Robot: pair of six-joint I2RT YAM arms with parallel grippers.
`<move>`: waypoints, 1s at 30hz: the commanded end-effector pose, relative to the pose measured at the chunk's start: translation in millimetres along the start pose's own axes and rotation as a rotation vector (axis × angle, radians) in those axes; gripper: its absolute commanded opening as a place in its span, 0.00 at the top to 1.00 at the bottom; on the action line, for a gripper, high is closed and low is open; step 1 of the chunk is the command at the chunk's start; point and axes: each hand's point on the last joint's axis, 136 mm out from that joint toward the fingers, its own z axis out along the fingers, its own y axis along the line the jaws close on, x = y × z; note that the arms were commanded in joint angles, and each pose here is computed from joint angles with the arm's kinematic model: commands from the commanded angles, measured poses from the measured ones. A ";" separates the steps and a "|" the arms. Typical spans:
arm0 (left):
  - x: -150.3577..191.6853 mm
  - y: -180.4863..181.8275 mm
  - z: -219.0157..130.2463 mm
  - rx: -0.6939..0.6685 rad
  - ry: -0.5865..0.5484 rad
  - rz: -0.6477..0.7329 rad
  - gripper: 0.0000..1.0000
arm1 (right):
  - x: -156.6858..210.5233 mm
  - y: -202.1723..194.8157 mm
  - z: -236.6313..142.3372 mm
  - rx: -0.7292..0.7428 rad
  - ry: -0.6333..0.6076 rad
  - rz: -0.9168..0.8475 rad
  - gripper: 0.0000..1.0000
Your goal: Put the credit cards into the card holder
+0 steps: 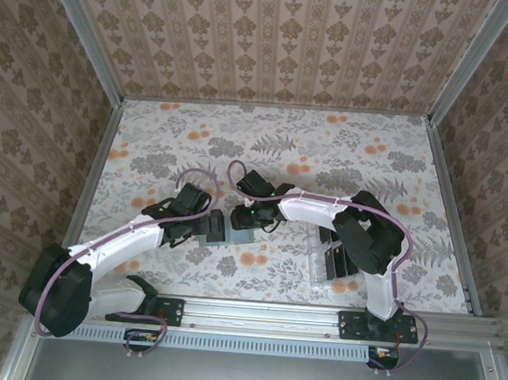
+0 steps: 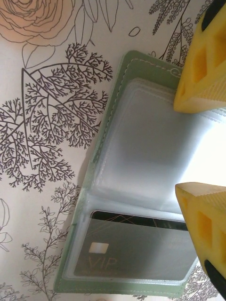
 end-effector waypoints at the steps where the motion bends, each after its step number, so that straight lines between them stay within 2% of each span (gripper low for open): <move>1: 6.1 0.8 1.8 -0.001 -0.005 -0.001 0.00 | 18.9 -5.5 16.6 -0.025 0.051 0.091 0.54; 13: 17.3 -1.7 -4.1 0.057 -0.047 0.012 0.00 | 16.7 4.4 27.3 -0.149 0.030 0.283 0.54; 20: 19.5 -7.6 -5.0 0.082 -0.063 0.035 0.00 | 7.3 14.5 23.9 -0.223 0.015 0.322 0.54; 30: 20.3 -22.0 0.6 0.096 -0.067 0.075 0.00 | 9.6 11.2 27.7 -0.229 0.020 0.354 0.54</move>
